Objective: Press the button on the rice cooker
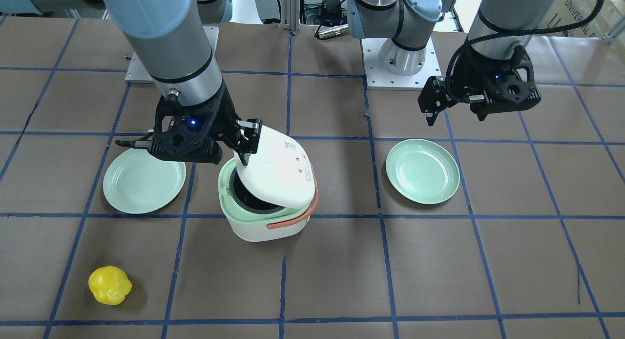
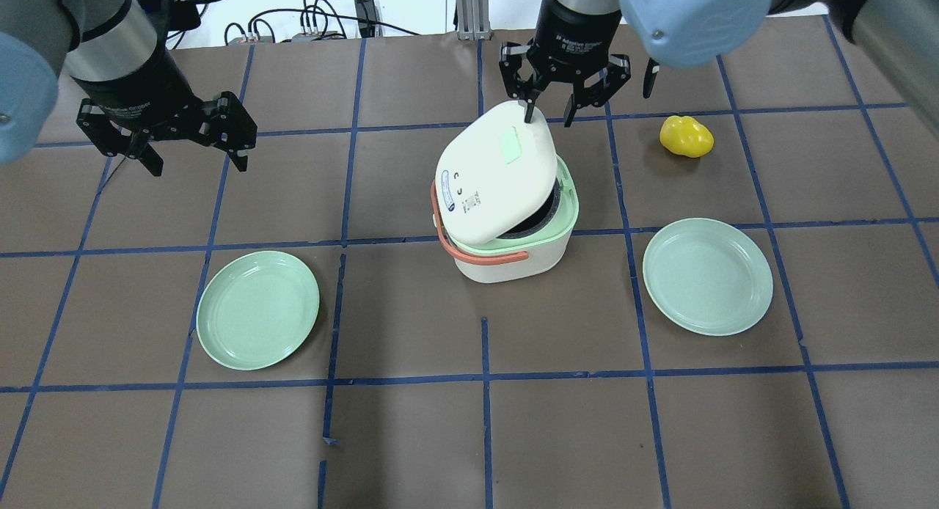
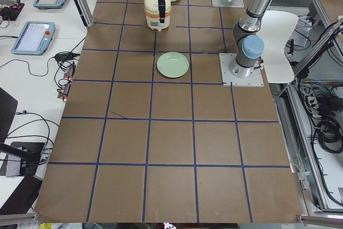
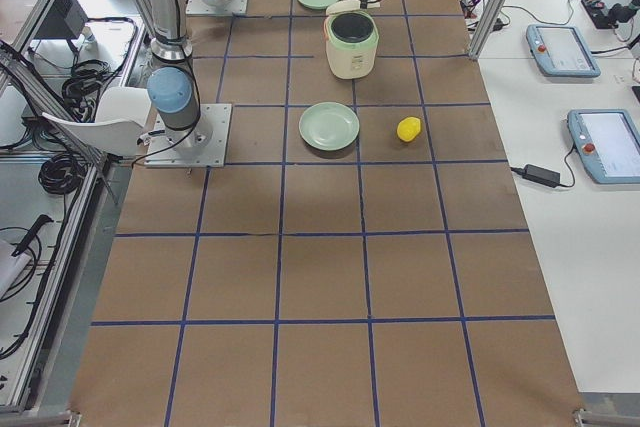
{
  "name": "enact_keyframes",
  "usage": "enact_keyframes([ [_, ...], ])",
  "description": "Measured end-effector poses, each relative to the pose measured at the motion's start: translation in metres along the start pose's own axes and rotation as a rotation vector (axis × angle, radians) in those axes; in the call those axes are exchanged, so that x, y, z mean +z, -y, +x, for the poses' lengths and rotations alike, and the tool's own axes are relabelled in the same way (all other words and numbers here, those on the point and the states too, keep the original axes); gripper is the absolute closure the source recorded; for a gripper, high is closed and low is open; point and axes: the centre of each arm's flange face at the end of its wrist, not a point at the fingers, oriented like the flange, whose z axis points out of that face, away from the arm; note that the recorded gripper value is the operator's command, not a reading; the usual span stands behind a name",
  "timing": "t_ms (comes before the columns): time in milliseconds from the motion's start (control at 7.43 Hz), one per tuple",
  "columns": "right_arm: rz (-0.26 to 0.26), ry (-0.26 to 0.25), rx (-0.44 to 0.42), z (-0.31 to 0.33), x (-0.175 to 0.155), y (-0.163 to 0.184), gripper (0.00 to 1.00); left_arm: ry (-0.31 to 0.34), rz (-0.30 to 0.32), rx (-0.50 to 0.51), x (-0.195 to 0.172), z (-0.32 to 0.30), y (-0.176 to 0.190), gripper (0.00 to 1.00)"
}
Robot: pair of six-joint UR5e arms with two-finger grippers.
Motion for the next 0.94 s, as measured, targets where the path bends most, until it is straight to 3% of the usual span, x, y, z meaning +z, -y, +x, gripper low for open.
enact_keyframes([
  [404, -0.003, -0.061, -0.081, 0.049, -0.045, -0.007, 0.00, 0.000, 0.001, 0.000, 0.000, 0.000, 0.000, 0.00],
  [942, -0.030, -0.071, -0.097, 0.103, -0.033, -0.040, 0.00, 0.000, 0.000, 0.000, 0.000, 0.000, 0.000, 0.00],
])
